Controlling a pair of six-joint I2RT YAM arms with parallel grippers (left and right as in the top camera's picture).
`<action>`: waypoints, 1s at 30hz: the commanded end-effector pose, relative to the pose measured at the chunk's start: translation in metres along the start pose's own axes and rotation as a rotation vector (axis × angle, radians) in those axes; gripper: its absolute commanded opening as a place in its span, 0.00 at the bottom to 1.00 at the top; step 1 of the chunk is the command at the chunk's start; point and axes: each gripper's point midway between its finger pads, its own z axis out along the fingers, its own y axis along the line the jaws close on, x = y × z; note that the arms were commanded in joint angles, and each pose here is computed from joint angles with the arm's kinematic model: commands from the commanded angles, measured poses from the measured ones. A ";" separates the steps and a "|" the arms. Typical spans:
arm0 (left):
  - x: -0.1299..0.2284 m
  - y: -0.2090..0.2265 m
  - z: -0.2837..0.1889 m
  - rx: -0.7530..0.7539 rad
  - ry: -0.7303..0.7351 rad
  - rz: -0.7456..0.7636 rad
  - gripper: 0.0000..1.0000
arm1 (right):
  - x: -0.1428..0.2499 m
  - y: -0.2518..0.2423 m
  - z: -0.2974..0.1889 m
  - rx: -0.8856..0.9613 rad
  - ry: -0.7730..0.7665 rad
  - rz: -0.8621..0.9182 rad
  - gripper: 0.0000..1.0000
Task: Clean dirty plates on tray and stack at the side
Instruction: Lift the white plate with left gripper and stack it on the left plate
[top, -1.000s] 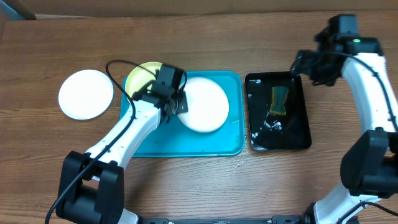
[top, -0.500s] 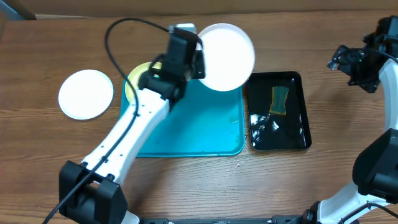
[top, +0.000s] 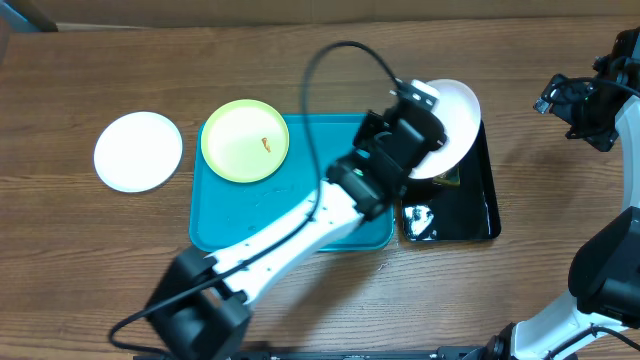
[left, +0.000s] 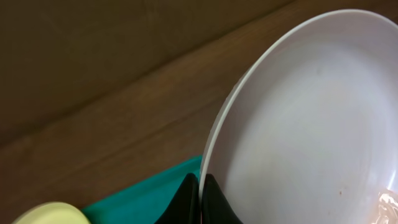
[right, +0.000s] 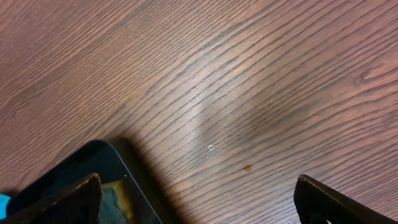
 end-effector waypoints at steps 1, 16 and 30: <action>-0.010 0.012 -0.008 -0.252 -0.036 0.218 0.04 | -0.008 0.002 -0.012 -0.001 -0.039 -0.001 1.00; -0.065 -0.013 -0.063 -0.429 -0.224 0.332 0.04 | -0.008 0.002 -0.012 -0.001 -0.039 -0.001 1.00; 0.007 0.001 0.003 -0.089 0.014 -0.004 0.04 | -0.008 0.002 -0.012 -0.001 -0.039 -0.001 1.00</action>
